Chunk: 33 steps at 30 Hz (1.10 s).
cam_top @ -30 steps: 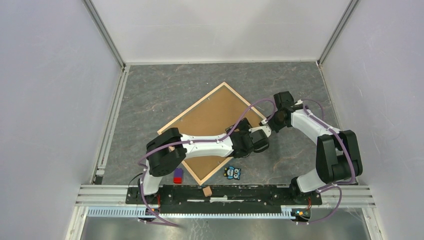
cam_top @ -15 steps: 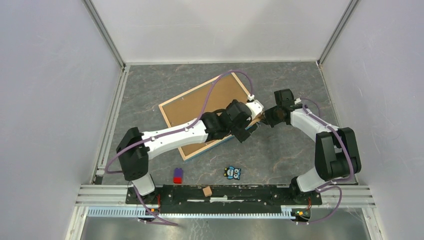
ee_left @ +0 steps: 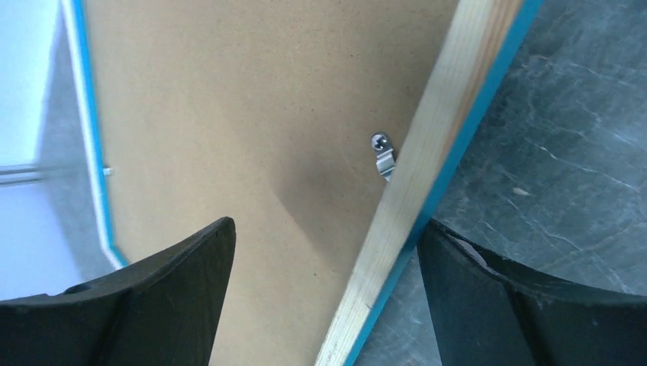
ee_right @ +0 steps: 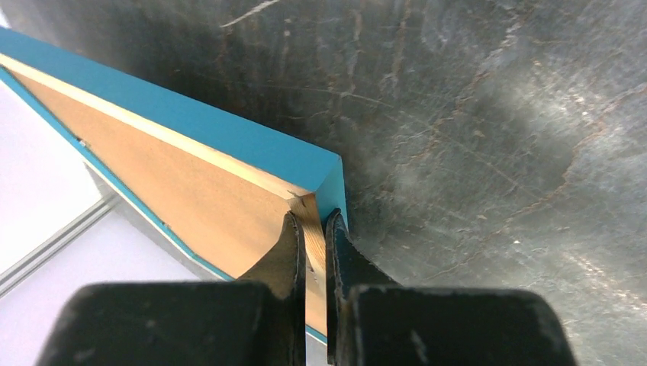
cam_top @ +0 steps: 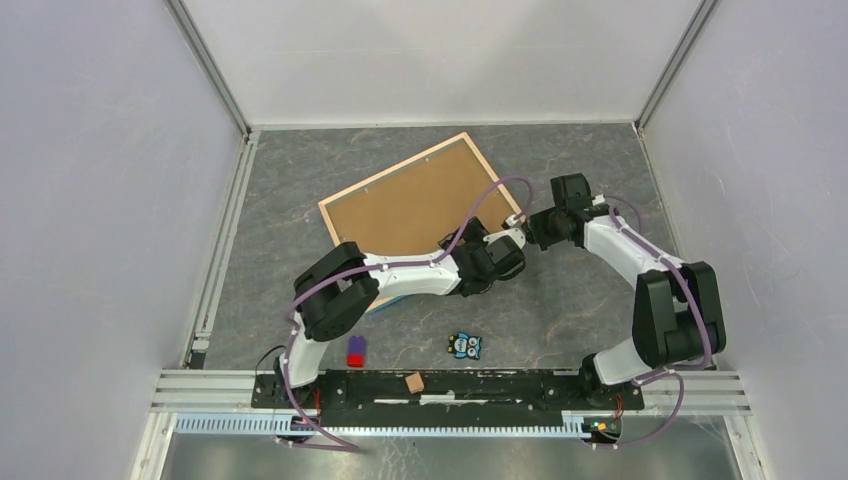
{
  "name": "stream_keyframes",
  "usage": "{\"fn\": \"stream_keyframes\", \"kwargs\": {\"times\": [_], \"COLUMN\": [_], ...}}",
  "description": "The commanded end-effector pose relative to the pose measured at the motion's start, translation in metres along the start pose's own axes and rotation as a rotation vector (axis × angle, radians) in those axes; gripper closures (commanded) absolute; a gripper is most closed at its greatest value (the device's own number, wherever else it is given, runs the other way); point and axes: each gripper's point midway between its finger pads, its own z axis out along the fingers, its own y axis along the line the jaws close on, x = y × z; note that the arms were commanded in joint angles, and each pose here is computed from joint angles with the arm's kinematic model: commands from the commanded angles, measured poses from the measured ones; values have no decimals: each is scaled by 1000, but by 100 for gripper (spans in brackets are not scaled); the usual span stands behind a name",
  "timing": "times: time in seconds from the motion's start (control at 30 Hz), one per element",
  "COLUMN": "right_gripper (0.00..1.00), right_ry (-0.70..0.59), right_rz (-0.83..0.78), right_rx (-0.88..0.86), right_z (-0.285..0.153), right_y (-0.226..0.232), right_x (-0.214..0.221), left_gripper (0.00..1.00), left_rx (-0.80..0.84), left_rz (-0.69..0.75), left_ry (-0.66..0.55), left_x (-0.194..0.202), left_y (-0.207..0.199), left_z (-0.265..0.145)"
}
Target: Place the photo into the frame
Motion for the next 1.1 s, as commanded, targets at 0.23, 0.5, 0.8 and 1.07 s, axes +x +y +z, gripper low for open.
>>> {"fn": "stream_keyframes", "kwargs": {"times": [0.23,0.5,0.8,1.07], "right_gripper": [85,28,29,34], "right_ry": [-91,-352,-235,-60], "right_rz": [34,-216,-254,-320], "right_rx": [-284,-477,-278,-53], "right_z": [-64,-117,-54,25], "right_y": [65,99,72,67], "right_x": [-17,-52,-44,-25], "left_gripper": [58,54,10,0], "left_rx": [-267,-151,204,358], "left_rz": [7,-22,-291,-532], "left_ry": [-131,-124,-144,-112], "left_x": [-42,-56,-40,-23], "left_y": [50,65,49,60], "left_z": [-32,-58,-81,-64]}}
